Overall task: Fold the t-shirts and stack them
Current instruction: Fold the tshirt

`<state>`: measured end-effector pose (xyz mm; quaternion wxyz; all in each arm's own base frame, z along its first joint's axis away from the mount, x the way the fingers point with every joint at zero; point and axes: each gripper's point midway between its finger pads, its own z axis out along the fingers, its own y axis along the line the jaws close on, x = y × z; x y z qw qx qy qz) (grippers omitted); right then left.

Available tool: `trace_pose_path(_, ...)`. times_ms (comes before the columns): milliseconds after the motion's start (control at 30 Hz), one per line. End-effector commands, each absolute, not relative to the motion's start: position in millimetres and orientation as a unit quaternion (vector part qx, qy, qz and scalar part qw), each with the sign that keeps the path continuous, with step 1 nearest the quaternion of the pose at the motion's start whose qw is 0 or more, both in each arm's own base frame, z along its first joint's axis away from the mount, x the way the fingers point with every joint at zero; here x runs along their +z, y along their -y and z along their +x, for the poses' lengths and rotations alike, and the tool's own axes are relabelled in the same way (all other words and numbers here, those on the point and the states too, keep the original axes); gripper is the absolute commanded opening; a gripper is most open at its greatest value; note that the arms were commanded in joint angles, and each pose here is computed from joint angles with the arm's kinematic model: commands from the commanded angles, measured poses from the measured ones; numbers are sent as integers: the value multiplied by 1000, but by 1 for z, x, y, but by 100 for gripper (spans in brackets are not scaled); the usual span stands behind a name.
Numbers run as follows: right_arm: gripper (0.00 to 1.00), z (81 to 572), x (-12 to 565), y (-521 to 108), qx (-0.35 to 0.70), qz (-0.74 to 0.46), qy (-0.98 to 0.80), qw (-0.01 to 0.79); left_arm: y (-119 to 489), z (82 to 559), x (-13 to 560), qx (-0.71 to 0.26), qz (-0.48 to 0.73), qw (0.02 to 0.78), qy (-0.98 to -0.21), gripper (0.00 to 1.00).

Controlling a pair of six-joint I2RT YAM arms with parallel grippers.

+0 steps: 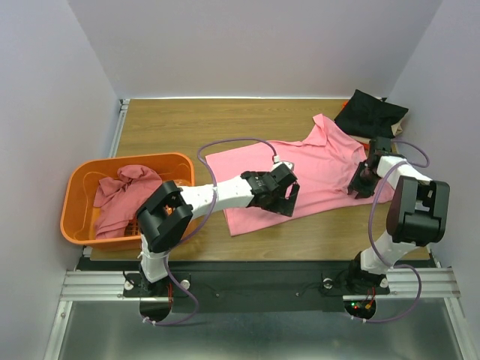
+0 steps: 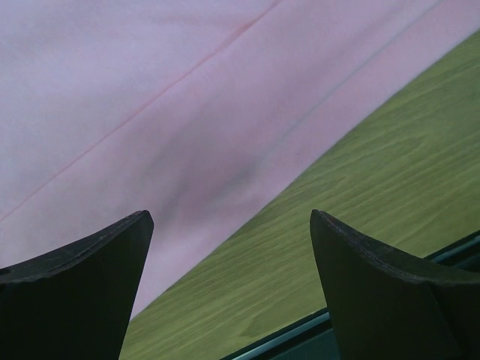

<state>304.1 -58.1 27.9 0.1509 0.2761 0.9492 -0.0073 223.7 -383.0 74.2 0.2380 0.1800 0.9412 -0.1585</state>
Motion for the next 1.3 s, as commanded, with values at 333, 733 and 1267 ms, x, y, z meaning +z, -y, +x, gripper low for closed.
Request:
trace_pose_path(333, 21, 342, 50, 65, -3, 269, -943, 194, 378, 208, 46, -162, 203, 207, -943, 98)
trace_pose_path(733, 8, 375, 54, 60, 28, 260, -944, 200, 356, 193, 10, -118, 208, 168, -956, 98)
trace_pose_path(1267, 11, 412, 65, 43, 35, 219, -950, 222, 356, 186, 1, -109, 224, 151, -957, 98)
